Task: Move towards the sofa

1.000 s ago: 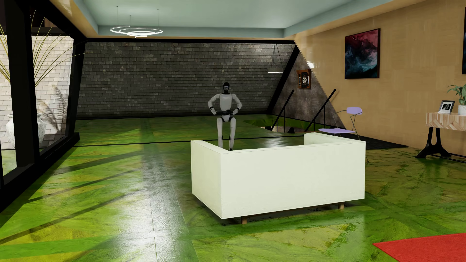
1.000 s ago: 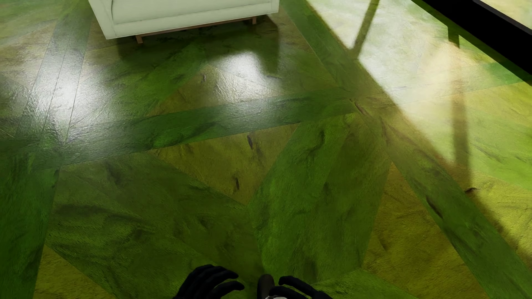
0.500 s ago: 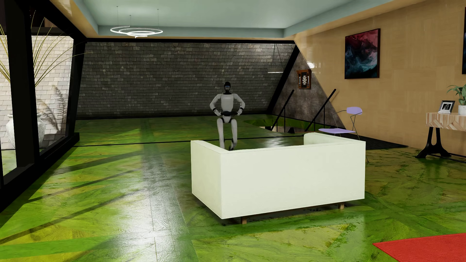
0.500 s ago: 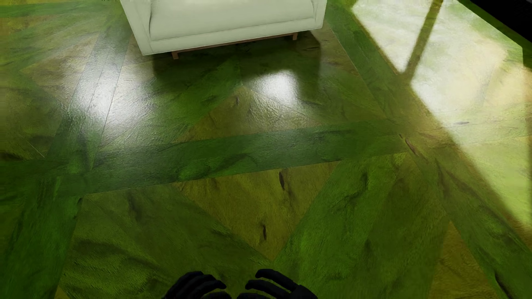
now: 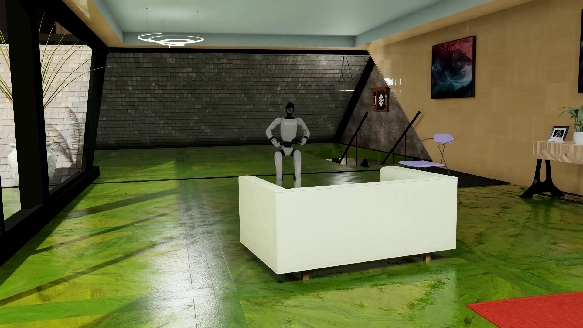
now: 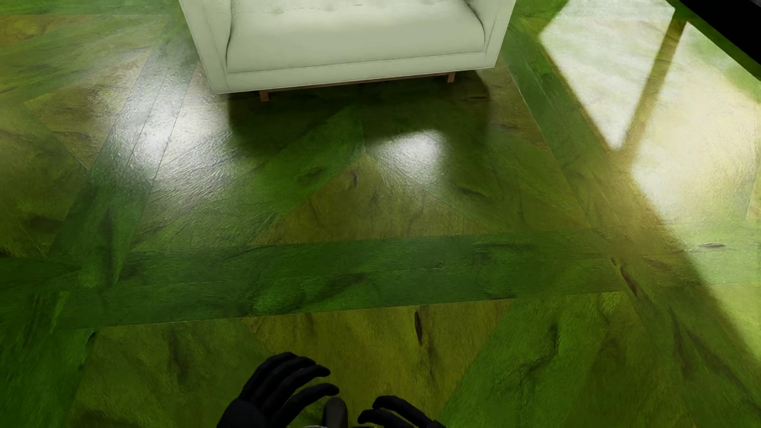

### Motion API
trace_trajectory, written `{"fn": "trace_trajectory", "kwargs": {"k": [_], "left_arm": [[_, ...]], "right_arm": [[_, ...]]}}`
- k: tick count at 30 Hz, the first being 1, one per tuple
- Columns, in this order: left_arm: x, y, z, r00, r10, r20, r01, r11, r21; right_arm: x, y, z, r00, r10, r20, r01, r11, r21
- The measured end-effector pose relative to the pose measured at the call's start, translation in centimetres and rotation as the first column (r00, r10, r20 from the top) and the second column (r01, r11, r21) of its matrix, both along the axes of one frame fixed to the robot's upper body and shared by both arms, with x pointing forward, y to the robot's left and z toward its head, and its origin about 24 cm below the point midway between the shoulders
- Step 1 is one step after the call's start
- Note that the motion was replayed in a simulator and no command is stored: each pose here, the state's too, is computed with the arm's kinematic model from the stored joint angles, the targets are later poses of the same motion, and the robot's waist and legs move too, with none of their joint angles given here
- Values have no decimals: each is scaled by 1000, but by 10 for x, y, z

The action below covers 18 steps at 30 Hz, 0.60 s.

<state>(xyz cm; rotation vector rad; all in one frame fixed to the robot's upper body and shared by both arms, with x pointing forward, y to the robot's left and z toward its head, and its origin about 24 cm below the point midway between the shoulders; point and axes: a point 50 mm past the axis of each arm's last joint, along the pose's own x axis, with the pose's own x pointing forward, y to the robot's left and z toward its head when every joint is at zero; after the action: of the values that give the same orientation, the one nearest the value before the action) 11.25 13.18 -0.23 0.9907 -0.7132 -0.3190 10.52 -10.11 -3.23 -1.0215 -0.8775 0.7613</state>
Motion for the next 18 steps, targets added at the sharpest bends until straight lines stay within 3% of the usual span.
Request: {"fn": "trace_trajectory", "kwargs": {"k": [7,10,13,18], "left_arm": [[-6,-8,-9,998,8,-59,-10,999,-42],[-2,-14,-5,998,18,-63,-24,995,-94],[-11,-11,-15,994,4,-105,-9,999,-48],[-15,-14,-18,990,-2,-139,-5,998,-55]], "right_arm": [[-2,-25,-14,991,116,-60,-125,978,-167],[5,-23,-7,994,107,-20,-109,983,-149],[2,-27,-5,995,99,16,-95,982,-165],[2,-28,-3,997,72,38,-65,985,-161]]}}
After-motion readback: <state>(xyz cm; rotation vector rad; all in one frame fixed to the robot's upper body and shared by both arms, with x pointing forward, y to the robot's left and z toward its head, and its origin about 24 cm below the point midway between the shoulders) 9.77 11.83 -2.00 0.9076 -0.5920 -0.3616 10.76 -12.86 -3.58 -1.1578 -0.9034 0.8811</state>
